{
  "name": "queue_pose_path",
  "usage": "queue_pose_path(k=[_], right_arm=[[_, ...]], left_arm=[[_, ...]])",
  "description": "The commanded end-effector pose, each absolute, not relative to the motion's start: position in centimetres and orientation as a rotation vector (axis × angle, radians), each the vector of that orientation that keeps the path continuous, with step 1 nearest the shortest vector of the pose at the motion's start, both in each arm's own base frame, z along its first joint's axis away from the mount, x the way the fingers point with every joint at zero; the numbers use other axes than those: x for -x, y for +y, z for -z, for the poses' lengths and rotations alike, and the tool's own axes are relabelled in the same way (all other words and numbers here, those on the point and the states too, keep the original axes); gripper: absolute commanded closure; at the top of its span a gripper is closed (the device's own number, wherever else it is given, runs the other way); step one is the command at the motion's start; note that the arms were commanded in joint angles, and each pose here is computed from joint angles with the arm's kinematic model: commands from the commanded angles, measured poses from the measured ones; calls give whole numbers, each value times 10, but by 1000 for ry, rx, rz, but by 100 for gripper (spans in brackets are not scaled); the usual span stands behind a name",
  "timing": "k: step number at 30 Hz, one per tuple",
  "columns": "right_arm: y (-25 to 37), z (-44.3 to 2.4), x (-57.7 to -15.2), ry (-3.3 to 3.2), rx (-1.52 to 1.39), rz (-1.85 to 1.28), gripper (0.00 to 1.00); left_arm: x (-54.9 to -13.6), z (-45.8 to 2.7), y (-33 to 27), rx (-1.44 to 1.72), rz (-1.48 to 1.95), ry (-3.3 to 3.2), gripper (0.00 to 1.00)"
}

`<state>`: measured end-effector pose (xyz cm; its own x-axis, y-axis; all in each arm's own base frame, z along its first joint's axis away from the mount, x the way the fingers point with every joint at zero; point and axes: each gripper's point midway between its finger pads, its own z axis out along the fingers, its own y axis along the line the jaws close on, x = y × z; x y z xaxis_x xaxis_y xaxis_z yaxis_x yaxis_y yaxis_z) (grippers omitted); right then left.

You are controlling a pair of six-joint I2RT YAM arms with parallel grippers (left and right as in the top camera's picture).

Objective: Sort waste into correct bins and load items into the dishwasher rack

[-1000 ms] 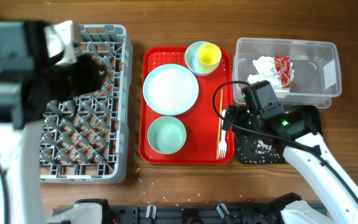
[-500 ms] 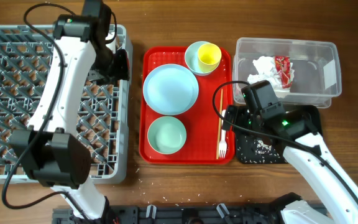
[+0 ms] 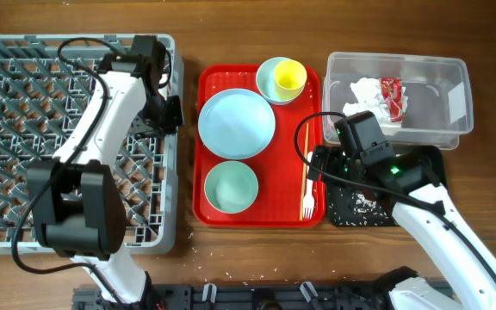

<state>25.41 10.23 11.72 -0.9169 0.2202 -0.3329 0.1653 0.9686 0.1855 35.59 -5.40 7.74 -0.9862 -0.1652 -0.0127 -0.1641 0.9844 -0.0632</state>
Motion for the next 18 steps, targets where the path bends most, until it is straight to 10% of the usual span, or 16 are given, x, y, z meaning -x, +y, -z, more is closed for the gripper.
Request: queue_pose_path(k=[1, 18], right_arm=[[101, -121, -258, 2745, -293, -209, 0], [100, -121, -258, 2745, -293, -209, 0]], left_arm=[[-350, -68, -54, 254, 87, 3132, 89], [-373, -70, -90, -358, 76, 2994, 96]])
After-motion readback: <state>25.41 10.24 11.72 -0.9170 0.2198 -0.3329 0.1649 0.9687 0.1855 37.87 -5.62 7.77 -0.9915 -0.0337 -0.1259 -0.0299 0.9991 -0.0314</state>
